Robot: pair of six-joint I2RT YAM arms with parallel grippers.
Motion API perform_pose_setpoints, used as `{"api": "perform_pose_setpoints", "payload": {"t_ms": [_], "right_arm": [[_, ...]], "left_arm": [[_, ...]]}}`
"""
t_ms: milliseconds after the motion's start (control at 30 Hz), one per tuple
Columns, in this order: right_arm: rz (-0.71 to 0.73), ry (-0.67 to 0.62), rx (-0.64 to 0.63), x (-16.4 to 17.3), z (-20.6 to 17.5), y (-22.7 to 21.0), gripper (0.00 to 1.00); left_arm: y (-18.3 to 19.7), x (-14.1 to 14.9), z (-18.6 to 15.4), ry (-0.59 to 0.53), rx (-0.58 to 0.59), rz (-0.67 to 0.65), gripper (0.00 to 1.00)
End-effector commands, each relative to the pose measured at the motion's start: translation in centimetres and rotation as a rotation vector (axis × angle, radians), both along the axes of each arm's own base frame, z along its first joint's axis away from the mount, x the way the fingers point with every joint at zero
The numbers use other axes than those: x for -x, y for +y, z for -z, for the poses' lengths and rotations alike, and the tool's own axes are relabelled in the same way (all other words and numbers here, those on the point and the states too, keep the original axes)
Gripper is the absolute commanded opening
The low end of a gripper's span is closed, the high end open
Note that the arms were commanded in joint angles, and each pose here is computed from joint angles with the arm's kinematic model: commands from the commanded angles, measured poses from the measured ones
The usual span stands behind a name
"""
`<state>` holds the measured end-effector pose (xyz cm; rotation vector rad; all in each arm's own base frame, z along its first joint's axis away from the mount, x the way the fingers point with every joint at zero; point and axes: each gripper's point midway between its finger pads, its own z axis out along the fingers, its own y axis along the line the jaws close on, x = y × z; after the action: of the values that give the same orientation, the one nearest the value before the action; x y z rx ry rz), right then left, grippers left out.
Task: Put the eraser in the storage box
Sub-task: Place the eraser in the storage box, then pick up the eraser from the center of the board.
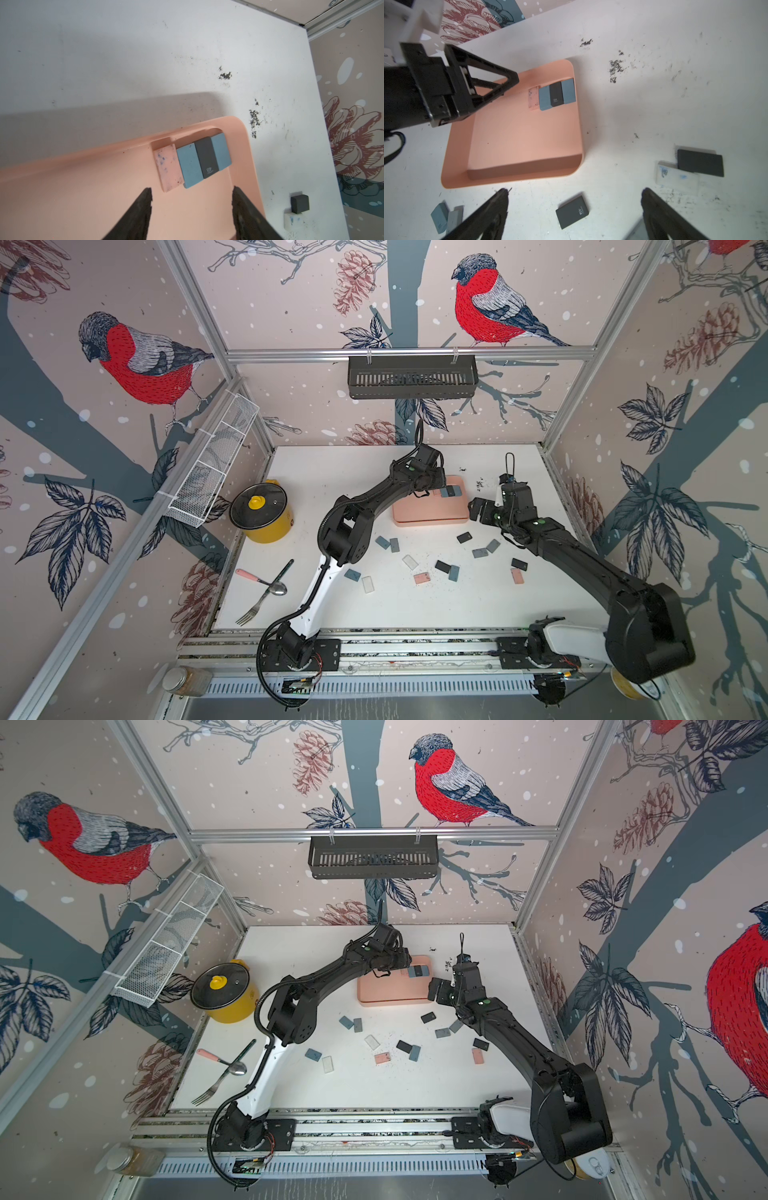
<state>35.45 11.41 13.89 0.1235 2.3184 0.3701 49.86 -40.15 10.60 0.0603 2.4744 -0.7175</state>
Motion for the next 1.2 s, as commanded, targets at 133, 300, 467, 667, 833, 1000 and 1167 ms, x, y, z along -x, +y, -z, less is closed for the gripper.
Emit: {"api": "perform_pose_setpoints", "payload": {"t_ms": [133, 300, 467, 667, 833, 1000, 1167], "right_arm": [[0.020, 0.066, 0.026, 1.8, 2.7, 1.2, 0.99], [-0.003, 0.111, 0.017, 3.0, 5.0, 3.3, 1.00], [-0.014, 0.156, 0.031, 4.0, 7.5, 4.8, 0.98], [-0.019, 0.193, 0.006, 4.6, 9.4, 5.7, 0.93], [-0.004, 0.198, 0.035, 4.0, 10.1, 5.5, 0.92], [0.004, 0.212, 0.034, 3.4, 10.9, 5.4, 0.88], [0.005, 0.219, 0.051, 3.1, 11.2, 5.5, 0.87]], "left_arm": [[1.0, 2.4, -4.9, -0.065, 0.073, 0.025, 0.97], [2.4, 5.0, -7.3, -0.095, 0.124, 0.054, 0.98], [4.2, 8.7, -7.8, -0.101, 0.194, 0.069, 0.98], [6.8, 12.9, -7.2, -0.102, 0.240, 0.081, 0.98], [8.7, 15.7, -6.4, -0.118, 0.287, 0.075, 0.98], [9.2, 17.0, -5.8, -0.114, 0.310, 0.090, 0.98], [9.2, 17.3, -5.2, -0.102, 0.317, 0.089, 0.98]]}}
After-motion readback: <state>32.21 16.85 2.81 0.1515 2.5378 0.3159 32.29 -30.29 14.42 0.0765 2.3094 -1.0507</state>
